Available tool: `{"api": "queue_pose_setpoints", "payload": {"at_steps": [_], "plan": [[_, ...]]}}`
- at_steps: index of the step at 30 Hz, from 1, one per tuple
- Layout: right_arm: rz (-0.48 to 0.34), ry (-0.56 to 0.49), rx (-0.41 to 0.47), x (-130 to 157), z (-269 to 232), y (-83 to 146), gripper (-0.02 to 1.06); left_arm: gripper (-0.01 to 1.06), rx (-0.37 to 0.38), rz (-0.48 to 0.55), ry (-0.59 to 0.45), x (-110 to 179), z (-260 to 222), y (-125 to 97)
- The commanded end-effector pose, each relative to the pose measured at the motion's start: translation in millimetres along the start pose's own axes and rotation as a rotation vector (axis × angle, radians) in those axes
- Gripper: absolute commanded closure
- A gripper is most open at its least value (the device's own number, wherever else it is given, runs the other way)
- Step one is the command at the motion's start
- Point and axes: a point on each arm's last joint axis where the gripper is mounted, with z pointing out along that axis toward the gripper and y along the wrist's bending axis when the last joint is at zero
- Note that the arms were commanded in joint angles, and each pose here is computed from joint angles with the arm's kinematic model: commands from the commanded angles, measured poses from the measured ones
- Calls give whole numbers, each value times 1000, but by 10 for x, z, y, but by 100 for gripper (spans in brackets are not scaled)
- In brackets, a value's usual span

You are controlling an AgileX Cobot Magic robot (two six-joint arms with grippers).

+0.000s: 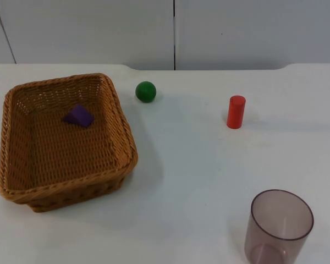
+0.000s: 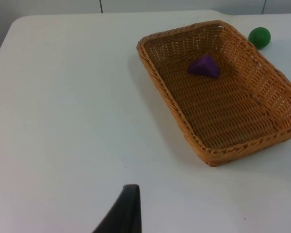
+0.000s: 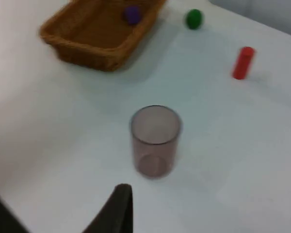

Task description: Pick up the basket with the left hand and place the triangular block into the basket with the right hand.

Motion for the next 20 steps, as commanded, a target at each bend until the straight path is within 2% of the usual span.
{"api": "queue_pose_setpoints", "payload": {"at_steps": [1, 2, 7, 8, 11, 20], "plan": [[66, -4, 127, -2, 7, 13, -1, 0, -2, -3, -11, 1, 6, 5], [66, -4, 127, -2, 7, 13, -1, 0, -2, -3, -11, 1, 6, 5], [165, 8, 317, -3, 8, 29, -1, 0, -2, -3, -11, 1, 6, 5], [165, 8, 317, -3, 8, 29, -1, 0, -2, -3, -11, 1, 6, 5], [206, 13, 396, -4, 10, 36, -1, 0, -2, -3, -11, 1, 6, 5], [254, 15, 465, -6, 11, 41, -1, 0, -2, -3, -11, 1, 6, 5]]}}
